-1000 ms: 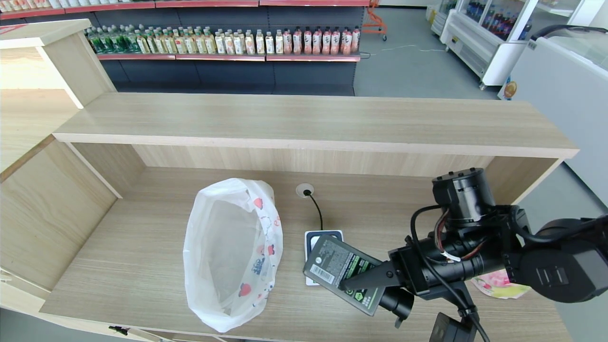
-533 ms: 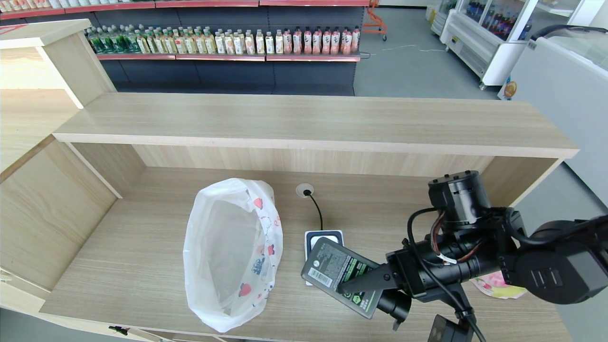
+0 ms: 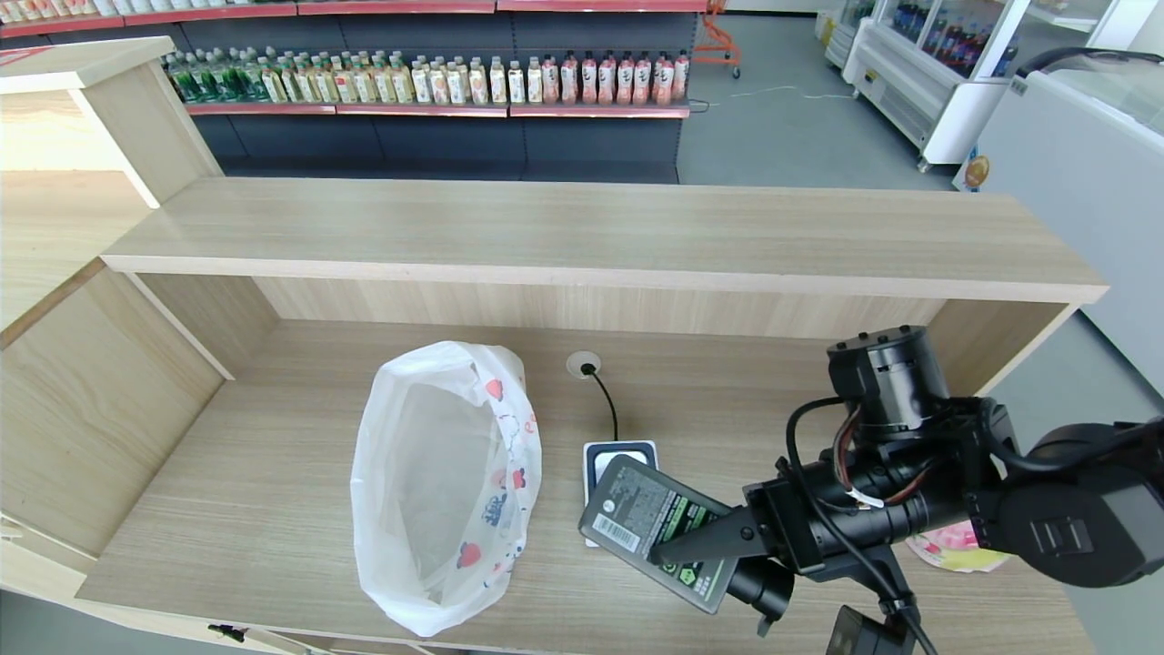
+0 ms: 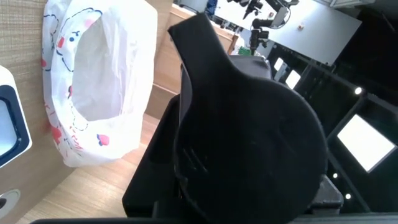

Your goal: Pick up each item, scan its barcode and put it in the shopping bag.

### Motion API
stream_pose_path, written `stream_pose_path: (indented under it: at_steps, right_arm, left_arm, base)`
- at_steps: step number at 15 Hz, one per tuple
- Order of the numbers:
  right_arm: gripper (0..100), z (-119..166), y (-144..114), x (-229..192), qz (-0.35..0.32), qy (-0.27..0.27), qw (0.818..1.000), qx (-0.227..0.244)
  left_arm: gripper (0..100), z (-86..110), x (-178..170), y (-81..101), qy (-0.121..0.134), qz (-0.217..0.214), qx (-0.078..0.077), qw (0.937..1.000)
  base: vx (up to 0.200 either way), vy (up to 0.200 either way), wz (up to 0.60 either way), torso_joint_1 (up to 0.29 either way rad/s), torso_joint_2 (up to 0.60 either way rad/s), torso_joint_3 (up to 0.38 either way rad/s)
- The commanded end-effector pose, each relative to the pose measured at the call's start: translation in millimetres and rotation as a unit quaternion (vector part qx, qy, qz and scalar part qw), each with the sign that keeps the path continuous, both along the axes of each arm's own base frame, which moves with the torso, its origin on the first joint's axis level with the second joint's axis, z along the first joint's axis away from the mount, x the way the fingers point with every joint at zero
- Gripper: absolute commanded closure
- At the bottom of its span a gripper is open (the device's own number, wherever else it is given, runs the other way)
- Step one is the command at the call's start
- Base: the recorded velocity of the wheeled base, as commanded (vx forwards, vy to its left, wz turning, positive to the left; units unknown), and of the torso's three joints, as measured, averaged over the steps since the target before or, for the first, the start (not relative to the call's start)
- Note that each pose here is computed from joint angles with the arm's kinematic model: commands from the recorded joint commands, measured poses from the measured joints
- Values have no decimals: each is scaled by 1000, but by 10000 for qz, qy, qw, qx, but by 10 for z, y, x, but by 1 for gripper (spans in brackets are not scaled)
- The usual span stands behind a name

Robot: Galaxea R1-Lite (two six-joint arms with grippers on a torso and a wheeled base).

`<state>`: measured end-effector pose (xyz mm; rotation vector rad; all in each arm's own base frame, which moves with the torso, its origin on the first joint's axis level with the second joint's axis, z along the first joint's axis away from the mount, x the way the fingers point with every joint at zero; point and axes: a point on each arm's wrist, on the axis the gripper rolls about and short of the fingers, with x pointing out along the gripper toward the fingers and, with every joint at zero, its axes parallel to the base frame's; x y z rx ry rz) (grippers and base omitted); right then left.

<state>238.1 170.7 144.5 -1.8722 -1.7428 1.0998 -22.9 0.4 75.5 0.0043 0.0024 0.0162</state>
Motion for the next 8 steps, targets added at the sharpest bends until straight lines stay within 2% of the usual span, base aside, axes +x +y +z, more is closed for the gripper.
stream_pose_path:
  at_steps: [1,2,4,5,6,7,8]
  right_arm:
    - [100,41,-9,-29,13,-58,10000,38]
    - [100,77,-32,-40,-167,386,9991,37]
    - [100,210,-253,-66,-968,1583,9826,111]
    - [100,363,-397,-188,-1592,1893,9687,220]
    - [100,424,-532,-329,-2286,2332,9446,328]
    - [100,477,-587,-370,-2474,2424,9371,440]
    - [100,684,-821,-508,-3152,2718,9046,923]
  left_arm:
    - [0,1,-1,0,-4,4,2,10000]
    - [0,1,-1,0,-4,4,2,10000]
    - [0,1,-1,0,-4,4,2,10000]
    - [0,1,-1,0,-4,4,2,10000]
    - [0,1,-1,0,-4,4,2,10000]
    - [0,1,-1,0,-4,4,2,10000]
    - [0,1,-1,0,-4,4,2,10000]
  base:
    - [0,0,0,0,0,0]
    - [0,0,0,0,0,0]
    - [0,0,0,0,0,0]
    - [0,0,0,0,0,0]
    - [0,0,0,0,0,0]
    - [0,0,0,0,0,0]
    - [0,0,0,0,0,0]
